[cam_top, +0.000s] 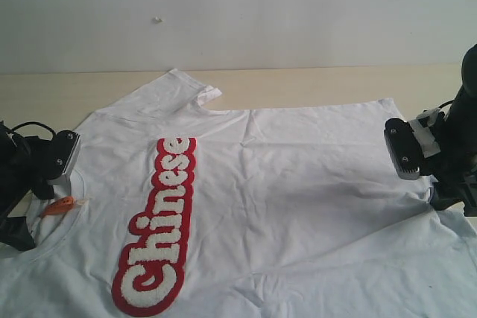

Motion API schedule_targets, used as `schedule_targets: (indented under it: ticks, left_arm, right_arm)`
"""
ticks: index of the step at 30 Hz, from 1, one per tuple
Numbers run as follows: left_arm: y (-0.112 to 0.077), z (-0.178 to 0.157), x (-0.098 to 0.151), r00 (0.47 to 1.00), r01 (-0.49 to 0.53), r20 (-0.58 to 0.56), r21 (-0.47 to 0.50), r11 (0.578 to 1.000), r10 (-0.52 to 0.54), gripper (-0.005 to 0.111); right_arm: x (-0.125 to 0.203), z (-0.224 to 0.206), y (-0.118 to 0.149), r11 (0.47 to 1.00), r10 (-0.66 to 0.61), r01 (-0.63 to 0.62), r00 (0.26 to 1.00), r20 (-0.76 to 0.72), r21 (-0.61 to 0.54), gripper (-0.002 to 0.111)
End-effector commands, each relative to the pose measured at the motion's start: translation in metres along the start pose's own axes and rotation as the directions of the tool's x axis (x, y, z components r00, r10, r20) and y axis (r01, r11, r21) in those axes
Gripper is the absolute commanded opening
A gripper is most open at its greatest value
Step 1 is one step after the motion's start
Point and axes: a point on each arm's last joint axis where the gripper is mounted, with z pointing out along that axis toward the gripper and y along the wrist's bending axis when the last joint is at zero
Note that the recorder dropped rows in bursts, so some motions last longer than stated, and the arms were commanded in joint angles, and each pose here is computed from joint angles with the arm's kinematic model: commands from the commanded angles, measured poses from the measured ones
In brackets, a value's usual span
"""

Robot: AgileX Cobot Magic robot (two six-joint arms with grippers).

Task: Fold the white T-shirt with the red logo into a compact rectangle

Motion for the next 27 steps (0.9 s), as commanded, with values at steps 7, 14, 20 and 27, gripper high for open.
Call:
schedule_targets:
  ticks: [7, 14, 20, 27]
  left_arm:
    - [0.0006, 0.0206, 0.0016, 1.000, 0.016, 0.005, -0.012, 1.000, -0.016, 0.081]
    - [0.0006, 0.0206, 0.0016, 1.000, 0.016, 0.005, -0.012, 1.000, -0.016, 0.081]
    - [0.0006, 0.0206, 0.0016, 1.000, 0.016, 0.005, -0.012, 1.000, -0.016, 0.081]
    - [0.0006, 0.0206, 0.0016, 1.000, 0.016, 0.005, -0.012, 1.000, -0.016, 0.081]
  right_arm:
    - [0.0006, 0.0746, 0.0402, 0.956, 0.033, -0.038, 0.999, -0.023, -0.291, 0.061]
    - [0.0006, 0.0746, 0.0404, 0.955, 0.032, -0.038, 0.999, -0.023, -0.293, 0.061]
    - [0.0006, 0.0749, 0.0393, 0.959, 0.032, -0.036, 0.999, -0.022, -0.281, 0.061]
    - [0.0009, 0.0820, 0.0414, 0.955, 0.021, -0.028, 0.999, -0.027, -0.295, 0.060]
